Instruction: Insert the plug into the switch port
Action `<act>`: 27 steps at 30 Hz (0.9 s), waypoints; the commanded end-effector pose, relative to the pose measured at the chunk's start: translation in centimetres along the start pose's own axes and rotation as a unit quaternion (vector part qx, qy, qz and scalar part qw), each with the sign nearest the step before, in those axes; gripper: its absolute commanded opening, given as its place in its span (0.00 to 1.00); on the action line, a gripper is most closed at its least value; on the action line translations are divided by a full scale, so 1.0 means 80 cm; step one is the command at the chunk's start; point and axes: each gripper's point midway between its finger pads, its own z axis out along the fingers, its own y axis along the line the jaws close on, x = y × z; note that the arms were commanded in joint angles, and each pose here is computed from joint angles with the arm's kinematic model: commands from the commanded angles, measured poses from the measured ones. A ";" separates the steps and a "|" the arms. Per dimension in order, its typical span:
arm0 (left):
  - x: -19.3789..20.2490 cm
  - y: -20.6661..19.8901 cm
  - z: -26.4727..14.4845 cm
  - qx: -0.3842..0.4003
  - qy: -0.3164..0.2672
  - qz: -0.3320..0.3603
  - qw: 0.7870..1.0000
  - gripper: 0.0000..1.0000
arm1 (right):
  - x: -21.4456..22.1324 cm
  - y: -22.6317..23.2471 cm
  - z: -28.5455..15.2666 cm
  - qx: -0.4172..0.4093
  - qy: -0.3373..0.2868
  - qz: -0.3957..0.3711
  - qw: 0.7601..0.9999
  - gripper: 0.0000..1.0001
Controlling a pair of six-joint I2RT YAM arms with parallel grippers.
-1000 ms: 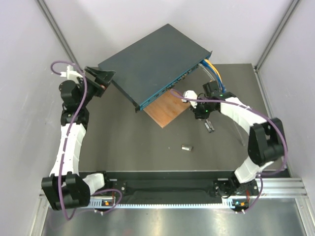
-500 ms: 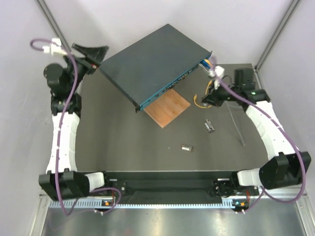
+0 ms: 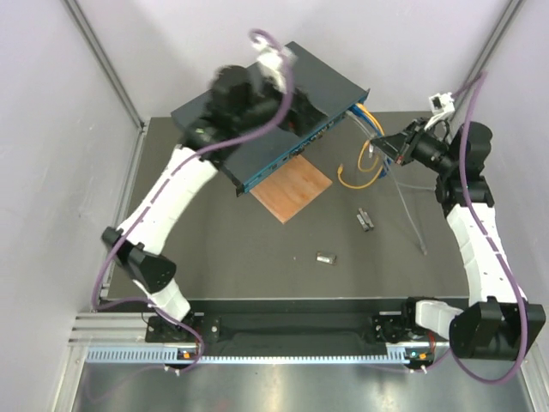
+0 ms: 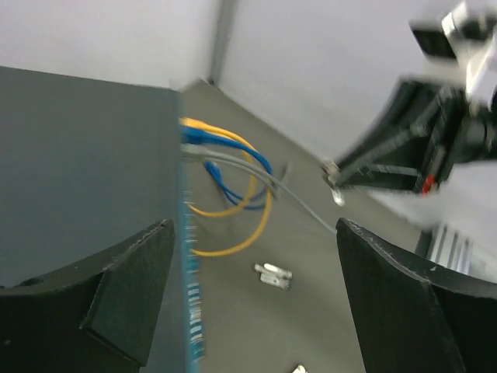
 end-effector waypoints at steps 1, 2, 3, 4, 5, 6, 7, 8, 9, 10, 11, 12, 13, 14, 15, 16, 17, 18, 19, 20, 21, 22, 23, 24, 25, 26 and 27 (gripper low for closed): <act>0.060 -0.041 0.033 0.001 0.076 0.098 0.992 0.89 | -0.070 0.030 -0.020 -0.003 -0.133 0.041 0.990 0.00; 0.070 -0.055 0.039 0.005 0.086 0.105 0.991 0.88 | -0.081 0.037 -0.024 -0.011 -0.158 0.036 0.987 0.00; 0.093 -0.076 0.052 0.013 0.104 0.120 0.987 0.88 | -0.075 0.034 -0.025 -0.009 -0.163 0.051 0.985 0.00; 0.101 -0.086 0.057 0.020 0.110 0.126 0.986 0.87 | -0.080 0.039 -0.028 -0.011 -0.174 0.066 0.982 0.00; 0.107 -0.094 0.061 0.026 0.113 0.127 0.985 0.86 | -0.078 0.040 -0.028 -0.011 -0.175 0.069 0.982 0.00; 0.116 -0.106 0.067 0.033 0.117 0.126 0.985 0.86 | -0.076 0.041 -0.028 -0.011 -0.174 0.073 0.982 0.00; 0.120 -0.109 0.071 0.033 0.119 0.122 0.985 0.84 | -0.077 0.044 -0.030 -0.012 -0.179 0.076 0.981 0.00; 0.121 -0.113 0.075 0.033 0.118 0.120 0.985 0.83 | -0.076 0.045 -0.031 -0.015 -0.181 0.081 0.980 0.00; 0.128 -0.116 0.080 0.034 0.122 0.118 0.985 0.82 | -0.073 0.046 -0.031 -0.021 -0.184 0.082 0.979 0.00; 0.128 -0.117 0.083 0.033 0.119 0.120 0.985 0.81 | -0.072 0.051 -0.032 -0.027 -0.185 0.092 0.978 0.00; 0.126 -0.120 0.085 0.034 0.115 0.104 0.987 0.81 | -0.070 0.052 -0.032 -0.029 -0.185 0.093 0.978 0.00; 0.125 -0.121 0.087 0.035 0.111 0.101 0.988 0.80 | -0.063 0.053 -0.029 -0.031 -0.180 0.099 0.978 0.00; 0.119 -0.123 0.090 0.036 0.102 0.099 0.989 0.79 | -0.062 0.056 -0.031 -0.032 -0.183 0.099 0.978 0.00; 0.117 -0.125 0.090 0.038 0.098 0.097 0.990 0.78 | -0.060 0.057 -0.030 -0.034 -0.181 0.098 0.978 0.00; 0.115 -0.127 0.091 0.040 0.094 0.096 0.990 0.78 | -0.056 0.059 -0.029 -0.037 -0.178 0.100 0.978 0.00; 0.114 -0.128 0.092 0.041 0.092 0.094 0.990 0.77 | -0.054 0.060 -0.030 -0.038 -0.178 0.098 0.978 0.00; 0.112 -0.129 0.093 0.043 0.087 0.092 0.991 0.76 | -0.052 0.060 -0.029 -0.037 -0.177 0.100 0.978 0.00; 0.111 -0.130 0.093 0.045 0.085 0.091 0.991 0.76 | -0.049 0.059 -0.029 -0.037 -0.175 0.102 0.979 0.00; 0.110 -0.132 0.094 0.048 0.084 0.090 0.991 0.75 | -0.049 0.060 -0.030 -0.039 -0.176 0.105 0.978 0.00; 0.111 -0.133 0.094 0.050 0.083 0.089 0.991 0.75 | -0.048 0.060 -0.029 -0.041 -0.177 0.108 0.978 0.00; 0.115 -0.132 0.096 0.049 0.087 0.086 0.991 0.74 | -0.047 0.059 -0.029 -0.042 -0.177 0.109 0.977 0.00; 0.116 -0.132 0.096 0.048 0.088 0.085 0.991 0.74 | -0.042 0.073 -0.025 -0.058 -0.170 0.109 0.978 0.00; 0.117 -0.131 0.097 0.046 0.088 0.084 0.991 0.73 | -0.042 0.076 -0.025 -0.062 -0.169 0.107 0.978 0.00; 0.118 -0.129 0.098 0.044 0.090 0.083 0.992 0.73 | -0.040 0.080 -0.024 -0.067 -0.166 0.108 0.978 0.00; 0.120 -0.131 0.098 0.047 0.091 0.082 0.991 0.73 | -0.039 0.082 -0.024 -0.069 -0.165 0.106 0.978 0.00; 0.119 -0.132 0.098 0.051 0.090 0.083 0.991 0.73 | -0.038 0.085 -0.024 -0.073 -0.163 0.105 0.978 0.00; 0.119 -0.133 0.099 0.051 0.089 0.082 0.991 0.73 | -0.035 0.088 -0.023 -0.076 -0.159 0.104 0.979 0.00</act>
